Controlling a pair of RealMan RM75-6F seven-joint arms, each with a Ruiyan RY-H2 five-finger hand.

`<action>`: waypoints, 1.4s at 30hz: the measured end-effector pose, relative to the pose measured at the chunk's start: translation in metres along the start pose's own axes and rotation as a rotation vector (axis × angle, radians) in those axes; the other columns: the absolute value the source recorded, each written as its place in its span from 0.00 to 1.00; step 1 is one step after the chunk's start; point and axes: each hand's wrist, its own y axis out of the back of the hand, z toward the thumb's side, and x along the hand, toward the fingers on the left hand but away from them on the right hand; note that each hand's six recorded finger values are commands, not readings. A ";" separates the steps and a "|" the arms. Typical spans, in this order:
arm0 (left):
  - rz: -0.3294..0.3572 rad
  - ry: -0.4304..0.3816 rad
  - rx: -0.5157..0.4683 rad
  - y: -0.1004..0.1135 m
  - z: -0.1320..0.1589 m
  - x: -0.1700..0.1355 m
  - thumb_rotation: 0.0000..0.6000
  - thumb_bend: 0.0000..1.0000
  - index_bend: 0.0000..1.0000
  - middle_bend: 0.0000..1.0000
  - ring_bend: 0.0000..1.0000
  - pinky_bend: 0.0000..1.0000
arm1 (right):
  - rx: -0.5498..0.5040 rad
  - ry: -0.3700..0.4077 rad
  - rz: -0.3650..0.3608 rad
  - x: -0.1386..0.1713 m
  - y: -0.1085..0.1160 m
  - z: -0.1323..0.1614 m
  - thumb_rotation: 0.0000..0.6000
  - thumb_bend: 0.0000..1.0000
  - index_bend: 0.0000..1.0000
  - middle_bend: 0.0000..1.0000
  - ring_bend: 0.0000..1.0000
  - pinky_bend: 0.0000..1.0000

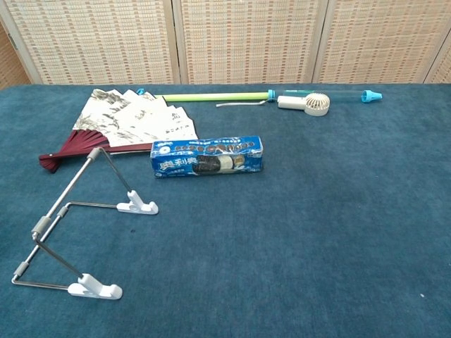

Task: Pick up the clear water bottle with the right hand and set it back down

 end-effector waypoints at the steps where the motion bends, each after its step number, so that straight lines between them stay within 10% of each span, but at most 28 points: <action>1: 0.000 0.000 -0.001 0.000 0.000 0.000 1.00 0.44 0.32 0.36 0.38 0.52 | -0.018 0.001 0.008 0.001 -0.001 0.000 1.00 0.43 0.82 0.71 0.61 0.54; 15: -0.005 0.001 -0.002 -0.001 0.000 0.000 1.00 0.44 0.32 0.36 0.38 0.52 | -0.992 -0.021 0.352 0.008 -0.006 0.017 1.00 0.43 0.82 0.71 0.61 0.54; 21: -0.008 -0.001 0.002 -0.002 0.001 0.000 1.00 0.44 0.32 0.36 0.38 0.51 | -1.166 -0.077 0.405 0.009 -0.004 0.013 1.00 0.43 0.82 0.71 0.61 0.54; 26: -0.004 -0.003 0.004 -0.001 0.001 0.000 1.00 0.44 0.32 0.36 0.38 0.51 | -1.057 -0.072 0.373 0.008 -0.004 0.009 1.00 0.43 0.82 0.71 0.61 0.54; 36: -0.004 -0.002 0.000 -0.001 0.001 0.000 1.00 0.44 0.32 0.36 0.38 0.51 | -0.388 -0.033 0.212 0.000 -0.011 -0.003 1.00 0.44 0.82 0.71 0.61 0.54; 42: -0.008 -0.001 0.004 -0.002 0.001 0.000 1.00 0.44 0.32 0.36 0.38 0.51 | -0.314 -0.051 0.191 -0.001 -0.021 -0.006 1.00 0.44 0.82 0.71 0.61 0.54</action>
